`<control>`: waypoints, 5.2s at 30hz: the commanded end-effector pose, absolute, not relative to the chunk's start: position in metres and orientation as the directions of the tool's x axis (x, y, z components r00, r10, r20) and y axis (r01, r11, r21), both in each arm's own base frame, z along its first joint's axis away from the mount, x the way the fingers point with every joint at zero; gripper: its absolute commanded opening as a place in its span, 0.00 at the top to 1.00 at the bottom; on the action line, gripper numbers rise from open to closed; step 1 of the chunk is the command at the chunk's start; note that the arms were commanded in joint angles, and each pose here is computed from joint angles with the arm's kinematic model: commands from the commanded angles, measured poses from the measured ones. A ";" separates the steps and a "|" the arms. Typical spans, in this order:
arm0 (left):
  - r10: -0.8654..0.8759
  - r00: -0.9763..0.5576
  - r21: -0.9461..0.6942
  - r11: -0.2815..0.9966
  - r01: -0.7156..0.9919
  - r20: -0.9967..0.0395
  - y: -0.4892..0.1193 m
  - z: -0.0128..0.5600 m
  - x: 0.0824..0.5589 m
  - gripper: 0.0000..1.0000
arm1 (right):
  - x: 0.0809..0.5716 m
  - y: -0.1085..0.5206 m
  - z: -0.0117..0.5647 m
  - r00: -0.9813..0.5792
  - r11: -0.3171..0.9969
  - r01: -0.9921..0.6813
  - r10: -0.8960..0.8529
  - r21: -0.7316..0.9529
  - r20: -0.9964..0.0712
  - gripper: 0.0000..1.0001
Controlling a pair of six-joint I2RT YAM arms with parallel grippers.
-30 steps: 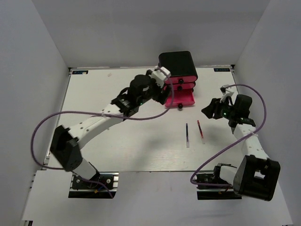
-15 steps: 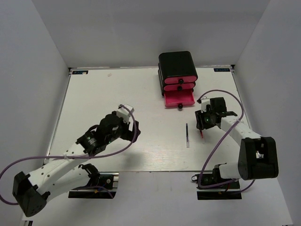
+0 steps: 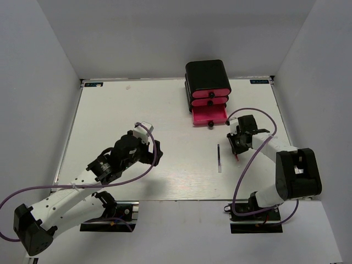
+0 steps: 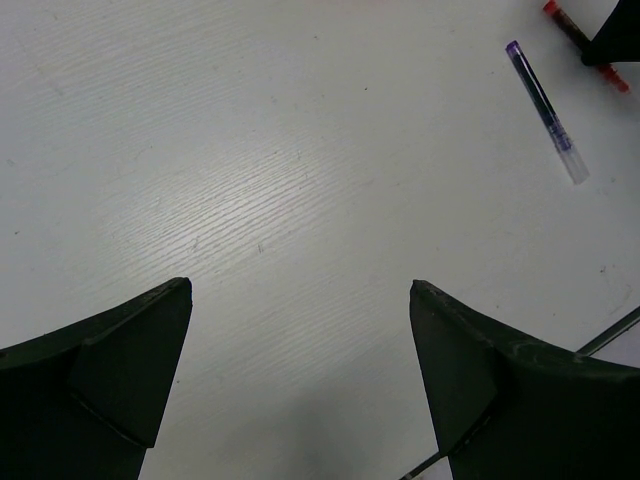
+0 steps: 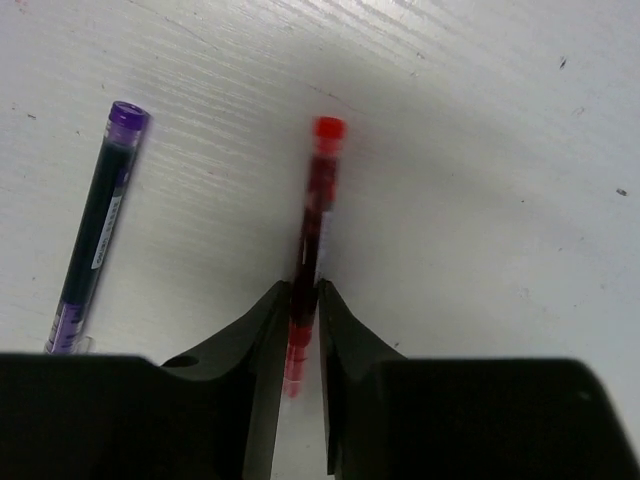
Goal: Sort the stationery into containers
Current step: Grab a piece of stationery with the right arm, then place the stationery into the container, then grab a piece of stationery with the left arm, then place the stationery into the container
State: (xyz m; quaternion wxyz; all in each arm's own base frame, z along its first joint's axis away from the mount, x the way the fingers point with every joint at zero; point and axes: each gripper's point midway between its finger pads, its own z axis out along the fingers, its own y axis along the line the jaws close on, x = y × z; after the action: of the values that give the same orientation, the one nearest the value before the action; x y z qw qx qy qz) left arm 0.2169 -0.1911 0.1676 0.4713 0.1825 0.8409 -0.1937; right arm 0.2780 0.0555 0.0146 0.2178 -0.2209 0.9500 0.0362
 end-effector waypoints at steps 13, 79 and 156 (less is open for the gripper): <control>0.113 -0.464 -0.153 0.853 0.498 -0.879 -0.193 0.179 0.219 0.01 | 0.346 0.098 0.124 -0.487 0.705 -0.695 -0.609 -0.145 -0.626 1.00; 0.183 -0.782 -0.404 0.773 0.489 -0.595 -0.451 0.097 0.207 0.37 | 0.322 0.029 0.171 -0.456 0.989 -0.145 -0.042 0.027 -0.889 0.61; 0.658 0.239 0.650 0.497 0.575 -0.714 -0.440 0.165 0.433 1.00 | 0.304 -0.004 0.203 -0.326 0.985 -0.087 0.113 0.149 -0.939 0.60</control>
State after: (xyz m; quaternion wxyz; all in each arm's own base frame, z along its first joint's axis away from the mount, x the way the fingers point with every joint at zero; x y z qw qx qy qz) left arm 0.4153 -0.4256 0.1280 0.5521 0.5227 0.6479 0.0472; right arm 0.3008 -0.0033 0.1885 0.5555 0.0143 0.8268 0.0875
